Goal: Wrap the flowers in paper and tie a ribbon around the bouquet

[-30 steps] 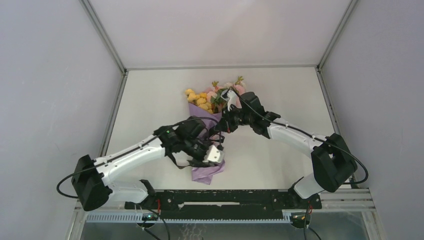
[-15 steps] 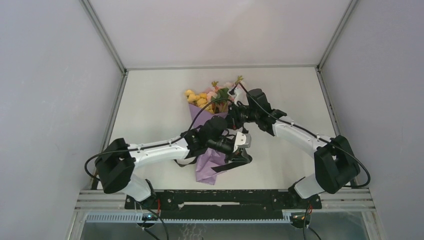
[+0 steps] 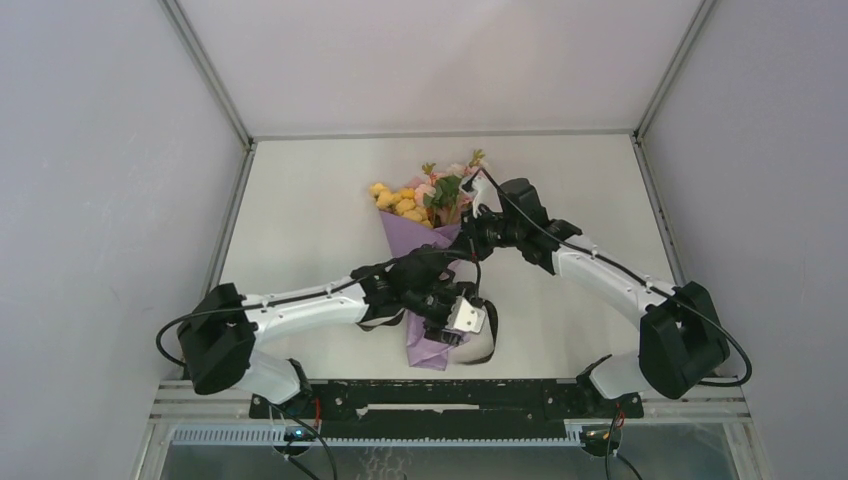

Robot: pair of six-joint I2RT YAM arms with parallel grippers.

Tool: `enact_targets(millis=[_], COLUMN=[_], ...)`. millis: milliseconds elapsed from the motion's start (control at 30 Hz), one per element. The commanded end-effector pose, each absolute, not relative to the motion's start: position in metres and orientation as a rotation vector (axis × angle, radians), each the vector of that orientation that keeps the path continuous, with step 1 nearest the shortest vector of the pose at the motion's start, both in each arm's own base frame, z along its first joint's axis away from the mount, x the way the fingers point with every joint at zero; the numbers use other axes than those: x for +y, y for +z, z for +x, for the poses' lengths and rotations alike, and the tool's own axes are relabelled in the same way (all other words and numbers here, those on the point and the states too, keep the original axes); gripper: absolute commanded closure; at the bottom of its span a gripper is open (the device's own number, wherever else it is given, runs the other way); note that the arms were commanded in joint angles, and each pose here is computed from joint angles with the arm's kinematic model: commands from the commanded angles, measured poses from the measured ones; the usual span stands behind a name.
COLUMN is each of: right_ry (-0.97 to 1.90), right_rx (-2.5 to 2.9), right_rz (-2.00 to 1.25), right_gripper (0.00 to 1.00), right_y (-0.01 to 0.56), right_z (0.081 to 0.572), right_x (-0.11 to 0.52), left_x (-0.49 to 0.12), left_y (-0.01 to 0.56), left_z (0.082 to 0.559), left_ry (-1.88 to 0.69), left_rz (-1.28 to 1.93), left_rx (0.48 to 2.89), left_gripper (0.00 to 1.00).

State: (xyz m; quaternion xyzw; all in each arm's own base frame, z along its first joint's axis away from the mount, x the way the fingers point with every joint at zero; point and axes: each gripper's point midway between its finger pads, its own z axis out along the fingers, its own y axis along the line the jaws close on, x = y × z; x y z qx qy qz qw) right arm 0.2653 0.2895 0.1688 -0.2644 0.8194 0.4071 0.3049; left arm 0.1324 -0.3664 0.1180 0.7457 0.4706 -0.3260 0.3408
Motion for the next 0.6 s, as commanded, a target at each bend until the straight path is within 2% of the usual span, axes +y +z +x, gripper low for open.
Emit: enact_targets(millis=[0,100,233,333,433,567], right_ry=[1.035,1.029,1.024,1.025,0.997,0.950], right_rx=[2.107,2.120,2.140,2.167,2.175,2.142], right_rz=[-0.710,-0.708,-0.669,-0.602,-0.565,-0.589], right_gripper=[1.00,1.00,1.00,1.00,1.00,1.00], right_y=[0.189,0.188,0.187,0.189,0.191,0.190], right_z=[0.268,0.265,0.264,0.262,0.258,0.252], right_x=[0.286,0.288,0.293,0.295,0.302,0.321], left_x=[-0.328,-0.314,-0.297,-0.285,-0.274,-0.252], left_y=[0.119,0.146,0.170,0.189,0.201,0.180], left_z=[0.156,0.160,0.159,0.175,0.195,0.214], left_ry=[-0.532,-0.529,-0.592,-0.678,-0.768,-0.805], left_rz=[2.072,1.997,1.847,1.591,1.307,1.013], left_rx=[1.152,1.197,1.293,1.430,1.557,1.721], left_gripper=[0.26,0.32,0.52,0.61,0.60,0.56])
